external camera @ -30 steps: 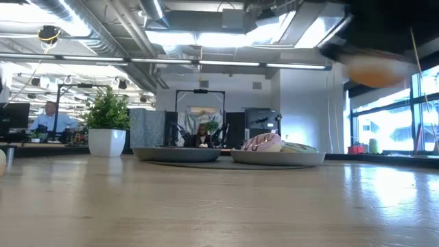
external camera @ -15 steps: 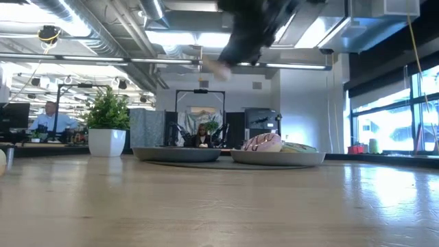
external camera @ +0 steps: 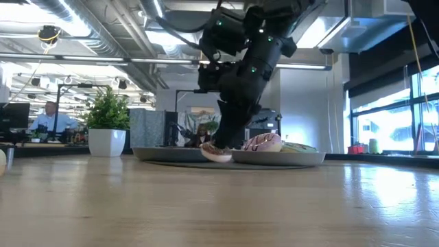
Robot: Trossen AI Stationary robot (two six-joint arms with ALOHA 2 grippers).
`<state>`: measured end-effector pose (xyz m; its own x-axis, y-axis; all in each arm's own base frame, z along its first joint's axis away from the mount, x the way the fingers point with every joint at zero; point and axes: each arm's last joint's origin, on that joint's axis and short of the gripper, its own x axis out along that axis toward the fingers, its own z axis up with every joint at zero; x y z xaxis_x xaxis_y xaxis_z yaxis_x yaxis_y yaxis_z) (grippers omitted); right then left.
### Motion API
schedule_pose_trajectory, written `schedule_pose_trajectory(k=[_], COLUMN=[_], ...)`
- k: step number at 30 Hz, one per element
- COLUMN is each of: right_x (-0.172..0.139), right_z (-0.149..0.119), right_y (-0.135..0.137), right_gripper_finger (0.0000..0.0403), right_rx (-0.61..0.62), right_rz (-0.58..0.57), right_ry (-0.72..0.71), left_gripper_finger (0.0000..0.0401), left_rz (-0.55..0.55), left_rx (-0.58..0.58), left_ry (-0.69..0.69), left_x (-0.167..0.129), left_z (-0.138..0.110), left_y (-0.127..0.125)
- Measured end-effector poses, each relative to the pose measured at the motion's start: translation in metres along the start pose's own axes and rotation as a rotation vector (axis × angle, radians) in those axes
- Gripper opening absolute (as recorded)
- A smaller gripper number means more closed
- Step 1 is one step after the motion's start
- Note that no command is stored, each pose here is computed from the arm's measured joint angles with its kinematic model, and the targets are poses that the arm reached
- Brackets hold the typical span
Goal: Pick & Place donuts
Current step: Put the small brown donut on the dark gray plate
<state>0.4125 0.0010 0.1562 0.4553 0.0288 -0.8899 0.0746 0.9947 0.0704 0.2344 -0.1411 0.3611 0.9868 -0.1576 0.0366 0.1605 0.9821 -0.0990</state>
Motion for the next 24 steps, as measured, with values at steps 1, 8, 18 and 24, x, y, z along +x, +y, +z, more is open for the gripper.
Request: schedule_pose_trajectory(k=[1, 8, 18, 24], right_x=[0.0001, 0.0003, 0.0003, 0.0003], right_z=[0.0003, 0.0007, 0.0006, 0.0006], right_y=[-0.0004, -0.0019, -0.0019, -0.0019], right_gripper_finger=[0.0033, 0.0033, 0.0033, 0.0033], right_rx=[0.001, 0.005, 0.006, 0.006], right_rz=[0.0, -0.002, -0.002, -0.002], right_ry=[-0.003, -0.005, -0.004, -0.004], left_gripper_finger=[0.0098, 0.0102, 0.0101, 0.0104], left_rz=[0.0, 0.028, 0.03, 0.03], left_rx=[0.0, 0.002, 0.012, 0.012], left_ry=[0.0, 0.002, 0.022, 0.022], left_x=[0.0, 0.0, 0.0, 0.0], left_z=[0.0, -0.0003, -0.0025, -0.0025], left_y=[0.0001, 0.0009, 0.0011, 0.0011])
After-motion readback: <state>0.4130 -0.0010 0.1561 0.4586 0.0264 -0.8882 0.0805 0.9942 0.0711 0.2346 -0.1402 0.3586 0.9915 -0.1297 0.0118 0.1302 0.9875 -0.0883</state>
